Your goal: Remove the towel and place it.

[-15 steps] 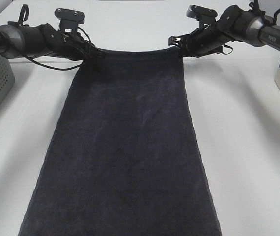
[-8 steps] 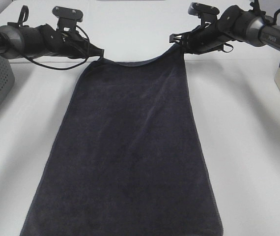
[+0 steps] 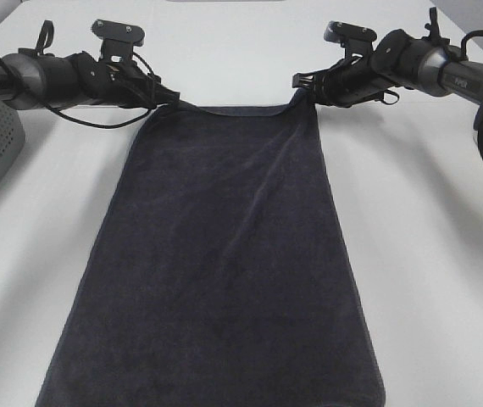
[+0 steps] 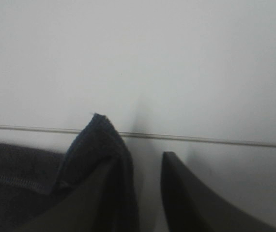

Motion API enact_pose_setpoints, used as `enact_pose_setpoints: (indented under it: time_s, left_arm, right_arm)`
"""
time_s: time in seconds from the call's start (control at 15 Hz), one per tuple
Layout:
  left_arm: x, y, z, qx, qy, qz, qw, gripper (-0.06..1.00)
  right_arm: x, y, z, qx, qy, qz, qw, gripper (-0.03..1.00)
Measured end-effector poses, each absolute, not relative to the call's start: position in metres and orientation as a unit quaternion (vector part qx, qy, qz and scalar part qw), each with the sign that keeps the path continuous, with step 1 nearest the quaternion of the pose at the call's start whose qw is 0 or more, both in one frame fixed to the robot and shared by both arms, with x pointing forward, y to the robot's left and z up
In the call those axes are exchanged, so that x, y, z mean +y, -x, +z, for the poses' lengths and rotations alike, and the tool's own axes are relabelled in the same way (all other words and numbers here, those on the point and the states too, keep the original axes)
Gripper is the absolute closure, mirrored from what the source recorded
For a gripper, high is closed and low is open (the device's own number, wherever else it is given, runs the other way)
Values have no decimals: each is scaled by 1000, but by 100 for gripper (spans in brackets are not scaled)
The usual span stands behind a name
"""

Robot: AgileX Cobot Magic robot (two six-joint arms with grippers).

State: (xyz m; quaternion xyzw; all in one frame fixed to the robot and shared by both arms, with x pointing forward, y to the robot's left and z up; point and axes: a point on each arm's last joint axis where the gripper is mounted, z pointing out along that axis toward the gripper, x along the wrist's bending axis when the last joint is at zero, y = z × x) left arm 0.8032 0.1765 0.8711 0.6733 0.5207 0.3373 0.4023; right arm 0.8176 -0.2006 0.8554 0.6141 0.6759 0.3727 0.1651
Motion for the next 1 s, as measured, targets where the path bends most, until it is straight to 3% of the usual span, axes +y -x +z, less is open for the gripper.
enact_pose_setpoints:
  time_s: [0.13, 0.27, 0.47, 0.67, 1.0]
  left_arm:
    - [177, -804, 872, 522, -670, 339, 404, 41]
    - [177, -804, 872, 523, -666, 342, 407, 40]
    - [177, -804, 872, 523, -666, 342, 407, 40]
    - [176, -806, 878, 525, -661, 341, 414, 40]
    - [171, -818, 896, 518, -662, 326, 433, 40]
  right_arm:
    - [-200, -817, 856, 677, -614, 372, 164, 40]
    - [-201, -814, 857, 687, -613, 360, 149, 28]
    - [-200, -810, 880, 707, -600, 346, 142, 25]
    - [-200, -797, 944, 732, -577, 337, 134, 25]
    - [-198, -767, 961, 781, -568, 258, 27, 25]
